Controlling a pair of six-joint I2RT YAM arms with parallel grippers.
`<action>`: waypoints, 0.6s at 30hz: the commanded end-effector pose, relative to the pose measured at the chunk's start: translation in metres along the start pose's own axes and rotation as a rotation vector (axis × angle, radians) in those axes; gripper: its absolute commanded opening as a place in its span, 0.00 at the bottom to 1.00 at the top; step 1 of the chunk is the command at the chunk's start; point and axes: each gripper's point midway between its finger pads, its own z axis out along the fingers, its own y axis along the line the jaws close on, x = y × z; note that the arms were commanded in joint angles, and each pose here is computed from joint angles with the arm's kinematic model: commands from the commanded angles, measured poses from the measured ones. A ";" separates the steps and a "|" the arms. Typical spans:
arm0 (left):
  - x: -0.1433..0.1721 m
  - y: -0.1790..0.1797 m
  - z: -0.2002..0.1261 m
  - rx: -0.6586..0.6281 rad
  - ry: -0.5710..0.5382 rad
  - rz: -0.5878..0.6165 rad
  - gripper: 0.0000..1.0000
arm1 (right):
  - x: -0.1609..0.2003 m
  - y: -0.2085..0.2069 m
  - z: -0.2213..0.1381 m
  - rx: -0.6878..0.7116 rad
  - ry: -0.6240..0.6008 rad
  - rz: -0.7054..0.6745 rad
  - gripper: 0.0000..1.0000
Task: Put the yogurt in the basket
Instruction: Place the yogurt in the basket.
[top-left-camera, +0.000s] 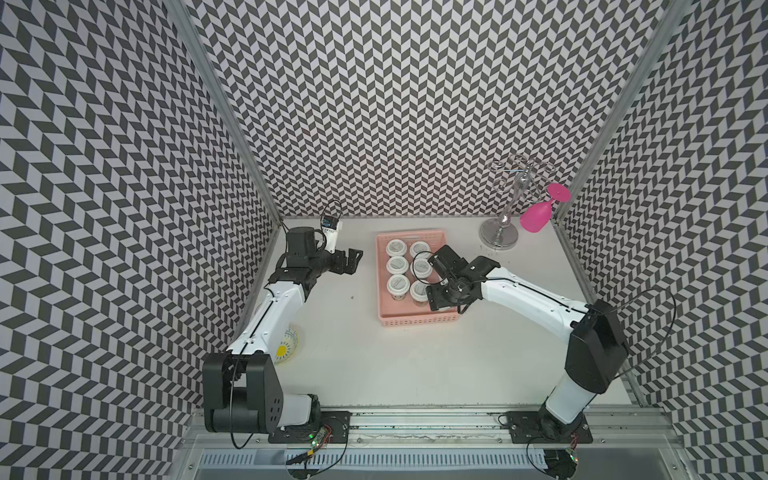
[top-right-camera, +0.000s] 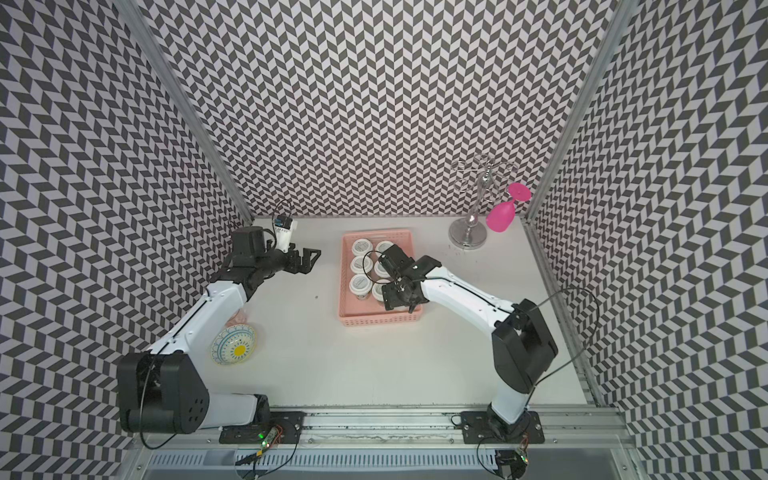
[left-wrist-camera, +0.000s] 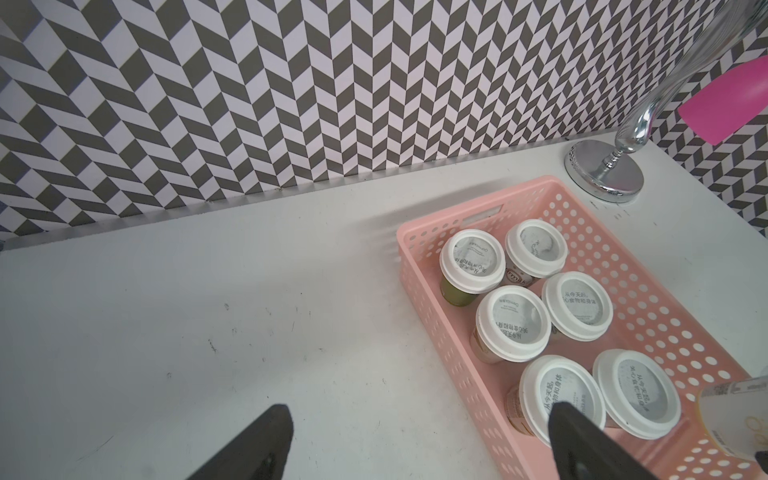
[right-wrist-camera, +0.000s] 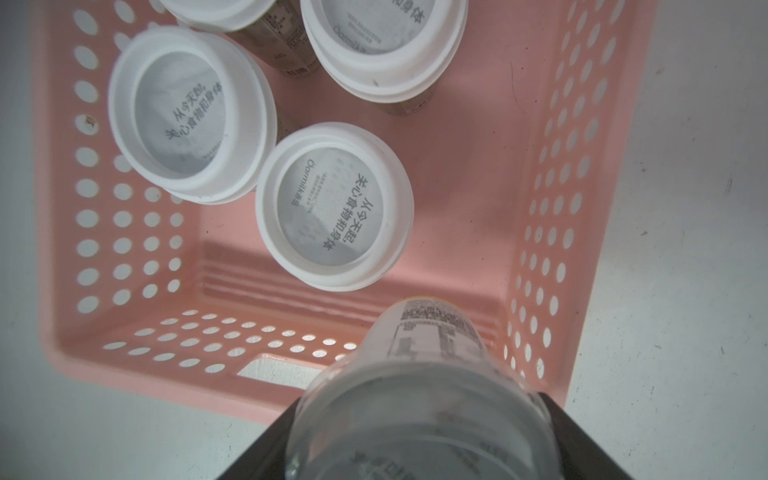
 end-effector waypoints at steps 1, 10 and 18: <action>-0.006 0.000 -0.004 0.000 -0.030 0.018 1.00 | 0.001 0.000 0.016 0.023 0.006 -0.026 0.80; -0.005 0.001 -0.004 0.002 -0.029 0.015 1.00 | 0.004 -0.006 0.029 0.054 0.020 -0.042 0.80; -0.006 0.002 -0.006 -0.003 -0.031 0.017 1.00 | 0.005 -0.009 0.047 0.076 0.044 -0.052 0.80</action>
